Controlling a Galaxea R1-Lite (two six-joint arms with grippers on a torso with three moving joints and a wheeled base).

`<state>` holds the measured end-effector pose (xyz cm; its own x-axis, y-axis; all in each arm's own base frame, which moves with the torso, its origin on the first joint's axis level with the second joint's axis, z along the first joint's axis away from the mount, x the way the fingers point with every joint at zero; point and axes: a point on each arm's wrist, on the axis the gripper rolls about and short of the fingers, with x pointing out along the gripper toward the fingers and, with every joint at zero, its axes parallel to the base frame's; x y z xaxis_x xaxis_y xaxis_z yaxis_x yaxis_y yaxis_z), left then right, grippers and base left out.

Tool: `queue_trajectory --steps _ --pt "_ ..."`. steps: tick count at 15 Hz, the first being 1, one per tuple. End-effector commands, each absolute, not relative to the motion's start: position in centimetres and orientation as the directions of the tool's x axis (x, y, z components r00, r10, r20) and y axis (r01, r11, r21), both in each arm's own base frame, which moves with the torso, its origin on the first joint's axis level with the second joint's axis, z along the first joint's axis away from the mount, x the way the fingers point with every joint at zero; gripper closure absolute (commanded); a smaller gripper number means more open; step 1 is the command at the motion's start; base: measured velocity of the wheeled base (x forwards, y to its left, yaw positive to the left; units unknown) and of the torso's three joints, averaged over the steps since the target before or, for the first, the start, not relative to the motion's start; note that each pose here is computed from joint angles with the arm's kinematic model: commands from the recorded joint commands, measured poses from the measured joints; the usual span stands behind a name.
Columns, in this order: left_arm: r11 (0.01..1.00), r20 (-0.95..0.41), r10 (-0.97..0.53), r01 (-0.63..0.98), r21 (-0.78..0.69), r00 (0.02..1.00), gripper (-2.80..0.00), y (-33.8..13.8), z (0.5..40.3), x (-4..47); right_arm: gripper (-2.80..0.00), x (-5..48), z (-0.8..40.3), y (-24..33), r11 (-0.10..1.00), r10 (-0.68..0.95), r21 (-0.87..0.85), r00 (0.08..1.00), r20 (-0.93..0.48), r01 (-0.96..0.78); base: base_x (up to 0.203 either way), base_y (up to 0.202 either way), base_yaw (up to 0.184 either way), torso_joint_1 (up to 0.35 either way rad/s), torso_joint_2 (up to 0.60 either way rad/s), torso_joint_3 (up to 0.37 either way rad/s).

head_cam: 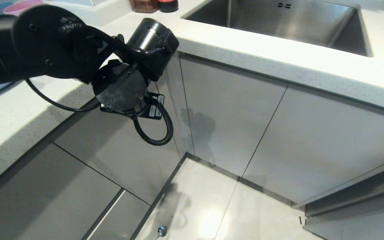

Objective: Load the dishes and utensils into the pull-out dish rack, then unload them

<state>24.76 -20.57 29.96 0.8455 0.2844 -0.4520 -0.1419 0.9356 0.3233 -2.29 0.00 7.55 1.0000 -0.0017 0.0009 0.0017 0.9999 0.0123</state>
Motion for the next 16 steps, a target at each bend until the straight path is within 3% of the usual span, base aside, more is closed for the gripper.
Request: queue_trajectory --steps 1,6,9,12,16 --pt "0.949 -0.438 0.249 -0.127 0.289 0.864 0.0 -20.2 31.3 23.4 0.0 -2.3 7.5 0.0 1.0 -0.002 0.012 1.0 -0.001 0.002 0.0 0.0 0.0 0.0 0.0 0.0" --pt "0.998 -0.416 -0.01 0.036 0.054 0.91 0.0 -16.3 36.7 18.4 0.0 -2.3 7.5 0.0 1.0 -0.002 0.012 1.0 -0.002 0.002 0.0 0.0 0.0 0.0 0.0 0.0" --pt "0.981 -0.301 -0.176 0.144 -0.127 0.937 0.0 -12.3 40.5 14.9 0.0 -2.3 7.5 0.0 1.0 -0.002 0.012 1.0 -0.002 0.002 0.0 0.0 0.0 0.0 0.0 0.0" --pt "0.956 -0.173 -0.235 0.195 -0.22 0.957 0.0 -7.7 42.8 11.2 0.0 -2.3 7.5 0.0 1.0 -0.002 0.012 1.0 -0.002 0.002 0.0 0.0 0.0 0.0 0.0 0.0" --pt "0.963 -0.03 -0.199 0.19 -0.193 0.979 0.0 -2.8 43.1 7.0 0.0 -2.3 7.5 0.0 1.0 -0.002 0.012 1.0 -0.002 0.002 0.0 0.0 0.0 0.0 0.0 0.0"
